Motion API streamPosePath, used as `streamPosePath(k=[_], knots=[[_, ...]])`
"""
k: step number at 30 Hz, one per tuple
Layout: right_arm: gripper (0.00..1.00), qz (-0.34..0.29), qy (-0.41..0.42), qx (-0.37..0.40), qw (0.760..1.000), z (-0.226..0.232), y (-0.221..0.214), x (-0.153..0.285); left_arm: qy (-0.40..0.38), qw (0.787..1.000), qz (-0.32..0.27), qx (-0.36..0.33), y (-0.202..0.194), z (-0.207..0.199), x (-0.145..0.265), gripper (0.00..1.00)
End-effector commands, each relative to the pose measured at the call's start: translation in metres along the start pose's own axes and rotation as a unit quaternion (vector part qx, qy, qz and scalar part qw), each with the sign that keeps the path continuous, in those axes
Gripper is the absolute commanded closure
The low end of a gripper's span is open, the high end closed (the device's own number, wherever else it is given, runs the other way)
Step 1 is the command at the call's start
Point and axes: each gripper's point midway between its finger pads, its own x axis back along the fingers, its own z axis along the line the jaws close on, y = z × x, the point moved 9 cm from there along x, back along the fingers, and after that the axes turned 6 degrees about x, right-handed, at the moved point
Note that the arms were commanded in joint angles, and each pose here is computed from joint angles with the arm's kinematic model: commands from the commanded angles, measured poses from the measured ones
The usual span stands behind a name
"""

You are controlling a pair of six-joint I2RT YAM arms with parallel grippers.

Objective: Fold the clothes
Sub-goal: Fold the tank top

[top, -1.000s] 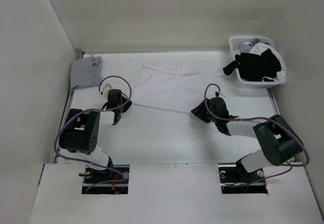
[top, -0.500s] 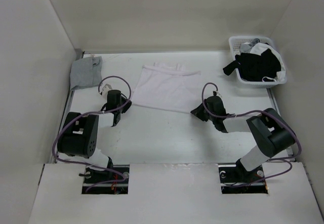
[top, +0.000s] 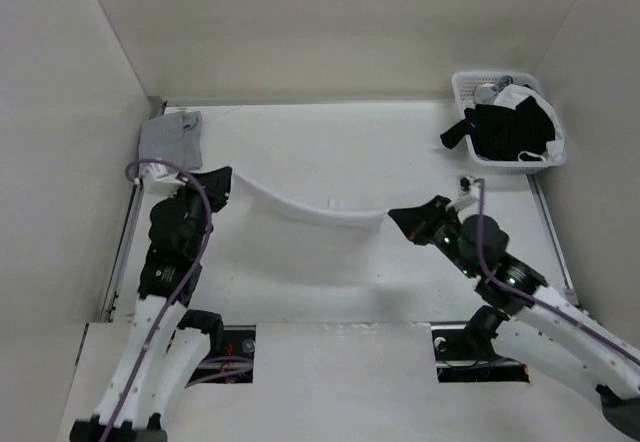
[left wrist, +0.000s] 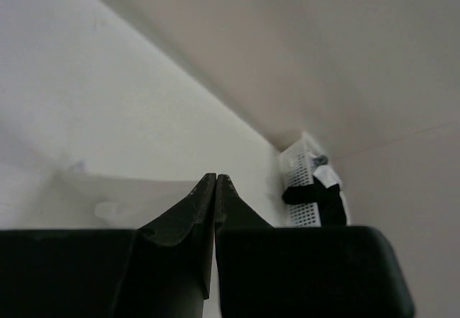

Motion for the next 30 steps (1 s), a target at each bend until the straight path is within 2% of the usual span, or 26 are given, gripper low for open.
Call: streamPosePath(k=[1, 6, 9, 11, 15, 18, 23, 30], knots=[[0.96, -0.009, -0.036, 0.041, 0.998, 0.011, 0.019, 0.048, -0.026, 0.999, -0.032, -0.027, 0.032, -0.037, 0.048, 1.00], [0.96, -0.027, 0.009, 0.047, 0.998, 0.049, 0.052, 0.103, -0.059, 0.996, -0.048, -0.040, 0.056, -0.068, 0.100, 1.00], [0.95, -0.025, 0.023, 0.057, 0.998, 0.063, 0.058, 0.111, -0.055, 0.996, -0.046, -0.045, 0.057, -0.067, 0.105, 1.00], [0.94, -0.026, 0.014, 0.082, 0.996, 0.066, 0.055, 0.103, -0.037, 0.998, -0.034, -0.045, 0.048, -0.056, 0.094, 1.00], [0.95, -0.019, -0.019, 0.103, 0.994, 0.054, 0.043, 0.061, 0.008, 0.999, -0.004, -0.045, 0.025, -0.026, 0.056, 1.00], [0.95, 0.005, -0.018, 0.082, 0.996, 0.026, 0.036, 0.010, 0.043, 0.998, 0.013, -0.043, 0.007, -0.003, 0.017, 1.00], [0.94, 0.040, -0.055, 0.038, 0.997, -0.033, 0.036, -0.075, 0.086, 0.996, 0.026, -0.017, -0.019, 0.028, -0.066, 1.00], [0.94, 0.077, -0.114, 0.016, 0.990, -0.100, 0.061, -0.190, 0.122, 0.991, 0.042, -0.026, -0.044, 0.049, -0.176, 1.00]])
